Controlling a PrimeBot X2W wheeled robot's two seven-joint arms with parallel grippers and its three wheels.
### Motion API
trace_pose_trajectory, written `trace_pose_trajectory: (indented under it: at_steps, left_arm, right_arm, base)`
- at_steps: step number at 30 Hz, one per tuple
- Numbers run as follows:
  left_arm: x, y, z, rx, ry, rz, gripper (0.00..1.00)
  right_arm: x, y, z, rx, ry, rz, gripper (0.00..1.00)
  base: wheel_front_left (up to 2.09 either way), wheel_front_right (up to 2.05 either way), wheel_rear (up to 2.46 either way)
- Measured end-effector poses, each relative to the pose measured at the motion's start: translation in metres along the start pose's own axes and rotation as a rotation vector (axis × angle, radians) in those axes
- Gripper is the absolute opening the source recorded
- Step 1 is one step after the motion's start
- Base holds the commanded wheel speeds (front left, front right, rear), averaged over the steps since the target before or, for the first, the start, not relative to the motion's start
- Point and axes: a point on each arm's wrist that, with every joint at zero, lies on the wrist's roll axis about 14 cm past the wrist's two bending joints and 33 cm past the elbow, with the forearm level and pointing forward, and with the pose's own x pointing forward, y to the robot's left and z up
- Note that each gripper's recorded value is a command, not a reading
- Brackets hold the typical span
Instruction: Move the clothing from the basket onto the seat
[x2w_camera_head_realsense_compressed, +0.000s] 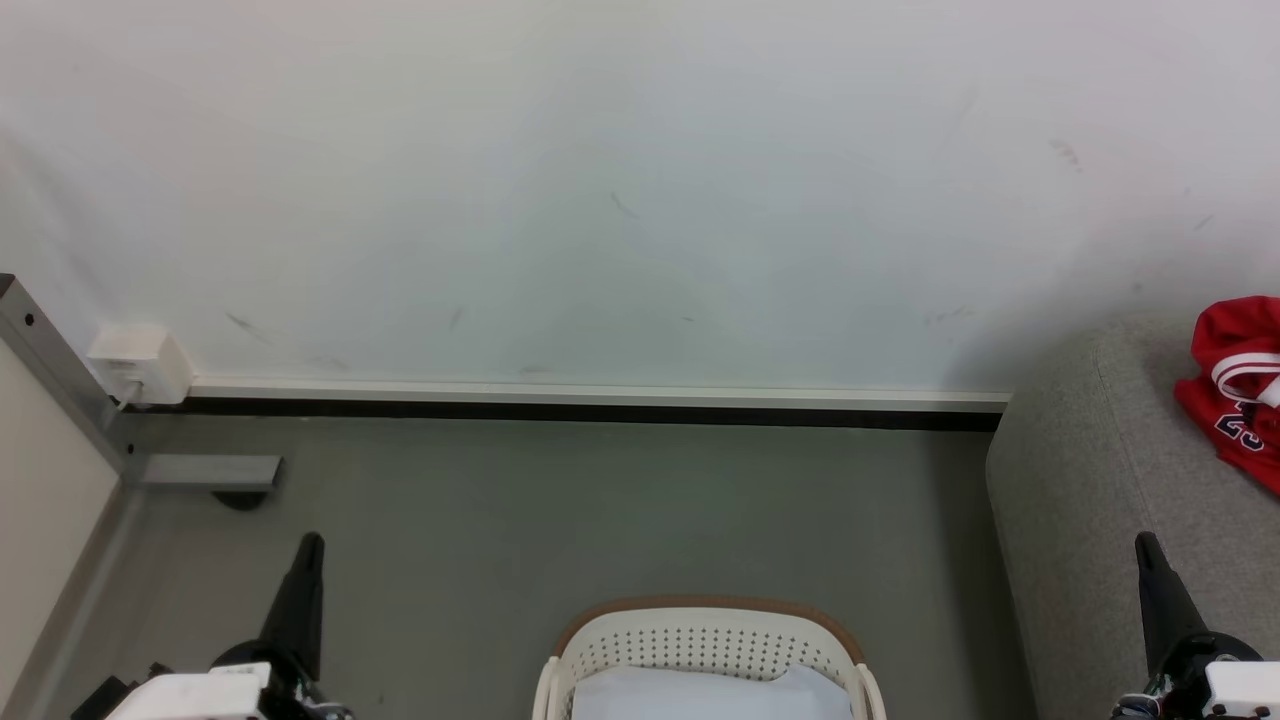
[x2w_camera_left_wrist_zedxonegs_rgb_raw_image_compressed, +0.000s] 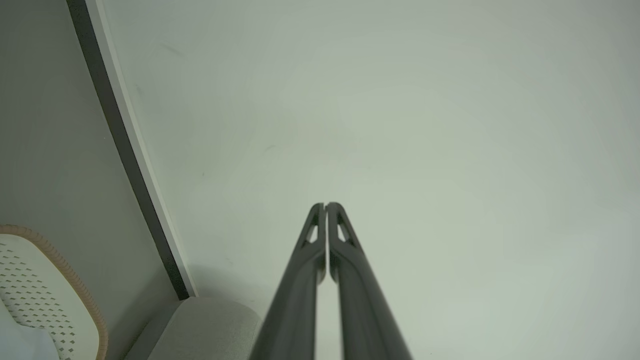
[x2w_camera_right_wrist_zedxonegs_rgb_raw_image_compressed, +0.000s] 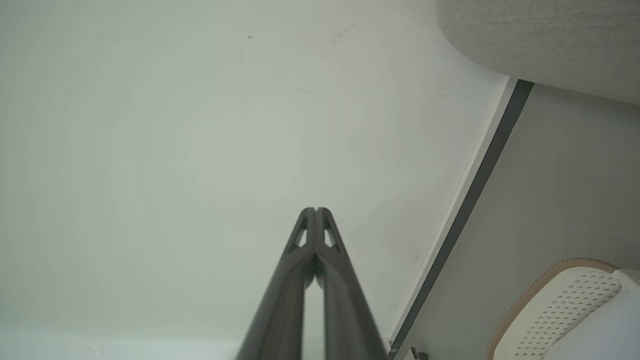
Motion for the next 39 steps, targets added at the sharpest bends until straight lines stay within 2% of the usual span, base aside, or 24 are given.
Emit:
trace_pose_trajectory:
  at_steps: [39]
  left_arm:
    - [0.0000, -0.0001, 0.0000, 0.000, 0.000, 0.000, 0.00]
  right_arm:
    - [0.0000, 0.0001, 0.0000, 0.000, 0.000, 0.000, 0.00]
  base:
    - [0.00, 0.00, 0.00]
